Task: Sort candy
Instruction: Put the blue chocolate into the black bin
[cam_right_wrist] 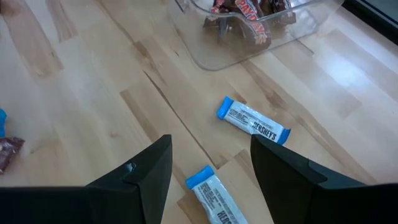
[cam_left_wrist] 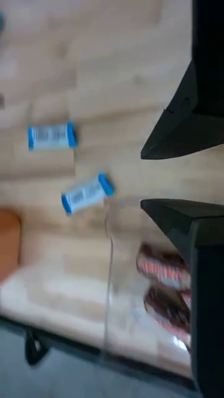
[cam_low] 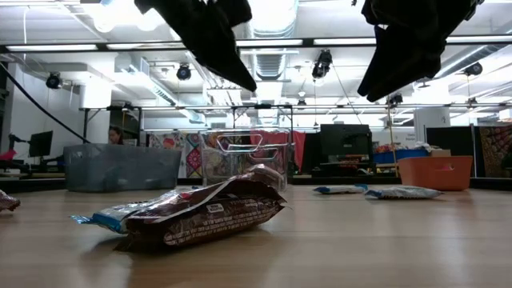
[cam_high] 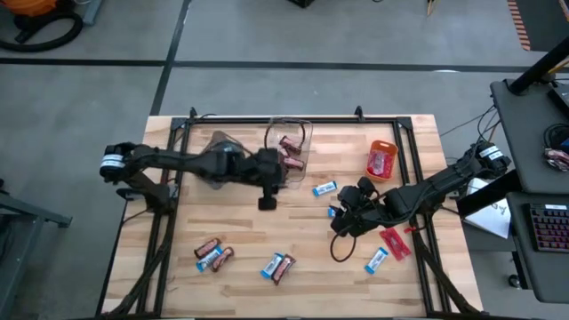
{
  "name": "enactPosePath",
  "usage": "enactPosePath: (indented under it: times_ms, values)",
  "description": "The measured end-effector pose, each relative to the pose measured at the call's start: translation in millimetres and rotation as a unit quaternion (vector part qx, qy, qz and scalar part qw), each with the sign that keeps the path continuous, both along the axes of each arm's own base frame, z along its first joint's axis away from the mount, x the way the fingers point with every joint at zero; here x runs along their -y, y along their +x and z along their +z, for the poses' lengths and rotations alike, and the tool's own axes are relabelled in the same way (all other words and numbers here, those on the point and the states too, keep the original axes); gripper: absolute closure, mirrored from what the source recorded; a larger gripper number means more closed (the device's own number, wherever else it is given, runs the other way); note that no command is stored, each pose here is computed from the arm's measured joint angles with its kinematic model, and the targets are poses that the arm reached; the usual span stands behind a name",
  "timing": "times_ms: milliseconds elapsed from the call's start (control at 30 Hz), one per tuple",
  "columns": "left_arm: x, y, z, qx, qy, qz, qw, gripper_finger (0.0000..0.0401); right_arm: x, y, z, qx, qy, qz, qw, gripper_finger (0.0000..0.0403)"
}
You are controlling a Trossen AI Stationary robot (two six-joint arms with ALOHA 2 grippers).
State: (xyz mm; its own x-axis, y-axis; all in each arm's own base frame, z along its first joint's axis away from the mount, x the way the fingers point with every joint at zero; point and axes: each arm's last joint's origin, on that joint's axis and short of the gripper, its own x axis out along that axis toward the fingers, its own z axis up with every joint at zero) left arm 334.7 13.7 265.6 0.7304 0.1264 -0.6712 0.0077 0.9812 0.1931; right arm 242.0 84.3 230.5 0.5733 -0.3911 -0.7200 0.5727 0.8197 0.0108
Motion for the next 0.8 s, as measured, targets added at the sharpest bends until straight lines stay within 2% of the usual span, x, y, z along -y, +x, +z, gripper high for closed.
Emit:
enactPosePath:
  times_ms: [100, 400, 500, 700, 800]
  values:
    - [19, -1, -1, -0.003, -0.003, -0.026, 1.0, 0.0306, 0, -1, -1, -0.01, -0.004, 0.009, 1.0, 0.0195]
    - [65, -12, -5, -0.002, -0.018, -0.073, 0.997, 0.0306, 2, -10, -18, -0.089, -0.032, 0.093, 0.991, 0.0195]
    - [74, -20, -5, 0.016, -0.028, -0.077, 0.997, 0.0306, 4, -14, -26, -0.106, -0.029, 0.098, 0.989, 0.0195]
    - [83, -38, -4, 0.053, -0.037, -0.037, 0.997, 0.0306, 6, -20, -38, -0.13, -0.034, 0.108, 0.985, 0.0195]
    - [90, -45, -4, 0.083, -0.045, -0.048, 0.994, 0.0306, 8, -24, -46, -0.148, -0.042, 0.117, 0.981, 0.0195]
